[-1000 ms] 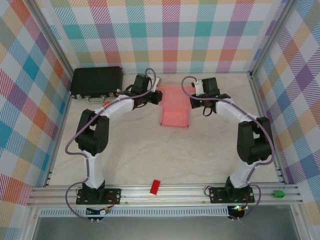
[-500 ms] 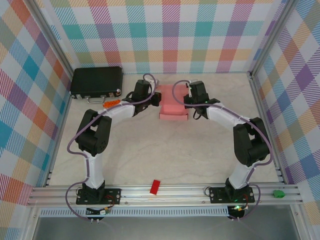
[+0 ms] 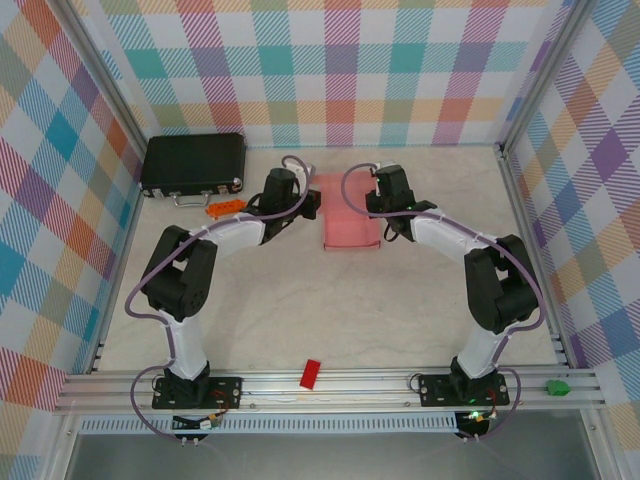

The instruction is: Fold the paper box

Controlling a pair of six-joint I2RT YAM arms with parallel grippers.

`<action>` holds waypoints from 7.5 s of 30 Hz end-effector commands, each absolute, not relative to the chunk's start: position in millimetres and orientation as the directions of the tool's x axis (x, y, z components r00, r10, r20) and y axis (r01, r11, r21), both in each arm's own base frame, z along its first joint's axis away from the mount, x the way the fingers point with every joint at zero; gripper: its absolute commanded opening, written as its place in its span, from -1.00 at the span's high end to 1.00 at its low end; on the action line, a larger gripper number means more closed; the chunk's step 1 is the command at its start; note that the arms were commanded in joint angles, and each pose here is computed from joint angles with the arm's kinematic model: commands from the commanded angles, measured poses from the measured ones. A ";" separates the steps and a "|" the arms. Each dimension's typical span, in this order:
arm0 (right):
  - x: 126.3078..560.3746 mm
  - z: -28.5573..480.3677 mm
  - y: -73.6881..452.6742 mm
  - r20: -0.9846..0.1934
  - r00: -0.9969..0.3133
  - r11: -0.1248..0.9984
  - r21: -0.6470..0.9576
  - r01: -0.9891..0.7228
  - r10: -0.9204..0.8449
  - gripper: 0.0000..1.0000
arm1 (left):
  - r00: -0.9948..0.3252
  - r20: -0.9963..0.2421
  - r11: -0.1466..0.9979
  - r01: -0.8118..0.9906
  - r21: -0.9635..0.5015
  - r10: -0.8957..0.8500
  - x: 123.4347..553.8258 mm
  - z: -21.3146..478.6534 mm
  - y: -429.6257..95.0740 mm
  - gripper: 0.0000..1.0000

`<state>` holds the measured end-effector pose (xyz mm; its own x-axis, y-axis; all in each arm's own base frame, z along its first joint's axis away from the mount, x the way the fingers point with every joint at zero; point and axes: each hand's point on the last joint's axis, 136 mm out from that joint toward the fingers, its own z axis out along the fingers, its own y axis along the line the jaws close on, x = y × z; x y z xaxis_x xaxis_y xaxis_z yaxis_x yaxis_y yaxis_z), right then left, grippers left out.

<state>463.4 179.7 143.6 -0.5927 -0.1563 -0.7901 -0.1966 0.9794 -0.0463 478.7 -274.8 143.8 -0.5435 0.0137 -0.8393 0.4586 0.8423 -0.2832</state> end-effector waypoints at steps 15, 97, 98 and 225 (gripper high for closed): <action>410.1 142.8 167.9 -0.672 -0.717 0.944 0.079 -0.322 -0.188 -0.13 | -0.451 -0.886 0.778 0.594 -0.206 0.110 456.8 164.0 -286.1 1.00; 412.0 88.5 123.9 -0.411 -0.905 0.867 0.407 -0.287 -0.107 0.04 | -0.471 -0.860 0.560 0.773 -0.297 0.195 446.6 157.9 -300.0 1.00; 410.7 89.5 123.6 -0.419 -0.902 0.864 0.413 -0.289 -0.101 0.04 | -0.471 -0.860 0.557 0.776 -0.297 0.197 445.6 157.2 -300.1 1.00; 362.9 -9.2 99.9 0.081 -0.917 0.867 -0.300 -0.397 -0.391 0.69 | -0.517 -0.836 0.546 0.760 -0.352 0.181 452.4 150.0 -302.7 1.00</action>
<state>401.4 126.4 19.9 -0.9067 -0.3998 -0.1347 -0.3594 0.8992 -0.2494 447.7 -299.3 139.3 -0.5457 0.1876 -0.8167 0.7408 0.5636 -0.3656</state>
